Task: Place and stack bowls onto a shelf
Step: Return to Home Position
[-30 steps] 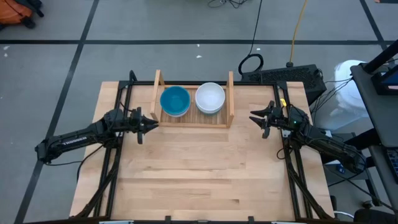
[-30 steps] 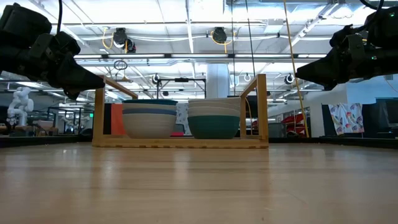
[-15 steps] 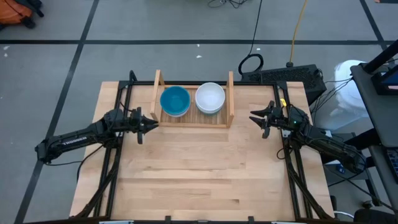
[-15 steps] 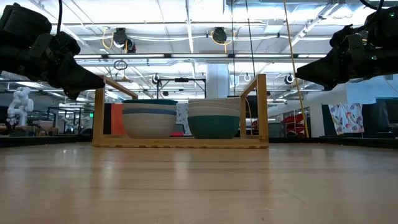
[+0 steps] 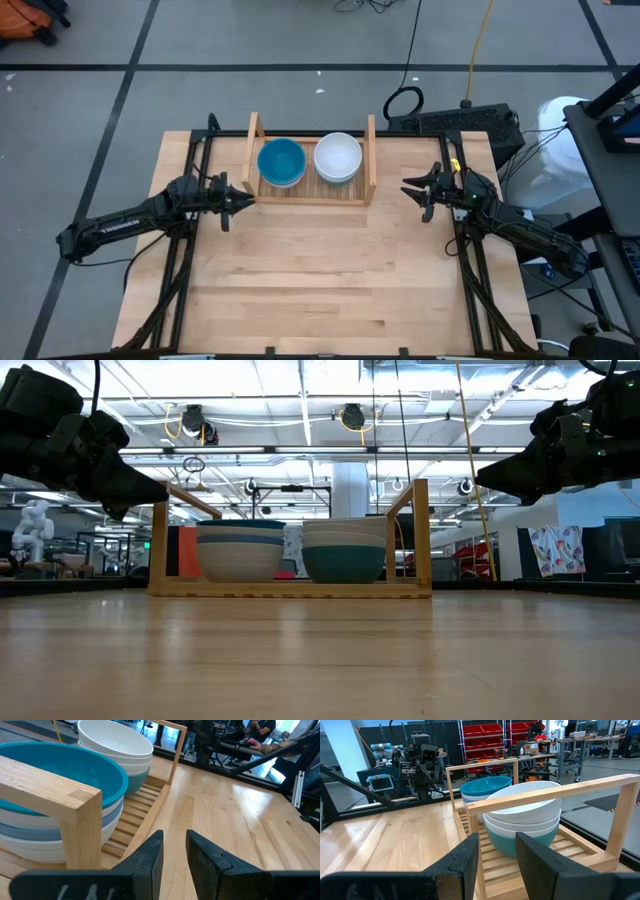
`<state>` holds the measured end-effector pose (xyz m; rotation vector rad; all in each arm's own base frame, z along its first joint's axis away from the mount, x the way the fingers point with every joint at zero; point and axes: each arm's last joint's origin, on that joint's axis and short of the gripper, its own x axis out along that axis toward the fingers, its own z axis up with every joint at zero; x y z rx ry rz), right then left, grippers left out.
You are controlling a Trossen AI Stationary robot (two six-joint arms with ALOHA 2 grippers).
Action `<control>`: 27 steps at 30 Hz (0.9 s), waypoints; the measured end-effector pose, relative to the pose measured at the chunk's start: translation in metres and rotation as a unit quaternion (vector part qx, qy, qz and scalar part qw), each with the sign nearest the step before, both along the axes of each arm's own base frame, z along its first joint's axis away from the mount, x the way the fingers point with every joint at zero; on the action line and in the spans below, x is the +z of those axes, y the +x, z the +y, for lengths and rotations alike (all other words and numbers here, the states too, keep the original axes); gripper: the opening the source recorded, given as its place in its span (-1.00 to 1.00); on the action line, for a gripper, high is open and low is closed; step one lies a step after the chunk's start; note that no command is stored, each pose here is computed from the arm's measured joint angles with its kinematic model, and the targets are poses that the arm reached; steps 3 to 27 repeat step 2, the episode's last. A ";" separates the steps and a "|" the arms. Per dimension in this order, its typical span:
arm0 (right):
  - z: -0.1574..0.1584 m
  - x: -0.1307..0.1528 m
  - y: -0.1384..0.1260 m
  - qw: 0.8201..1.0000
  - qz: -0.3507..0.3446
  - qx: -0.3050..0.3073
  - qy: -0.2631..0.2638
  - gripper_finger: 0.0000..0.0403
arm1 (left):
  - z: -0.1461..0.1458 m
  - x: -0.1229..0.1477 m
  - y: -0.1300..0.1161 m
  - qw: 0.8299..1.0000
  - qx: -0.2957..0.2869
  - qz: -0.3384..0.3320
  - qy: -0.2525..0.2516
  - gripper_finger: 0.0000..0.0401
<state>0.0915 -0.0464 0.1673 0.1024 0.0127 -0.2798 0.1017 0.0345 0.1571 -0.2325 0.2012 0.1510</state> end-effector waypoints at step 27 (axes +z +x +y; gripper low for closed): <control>0.000 0.000 0.000 1.000 0.000 0.000 0.000 -0.39 | 0.000 0.000 0.000 1.000 0.000 0.000 0.000 -0.56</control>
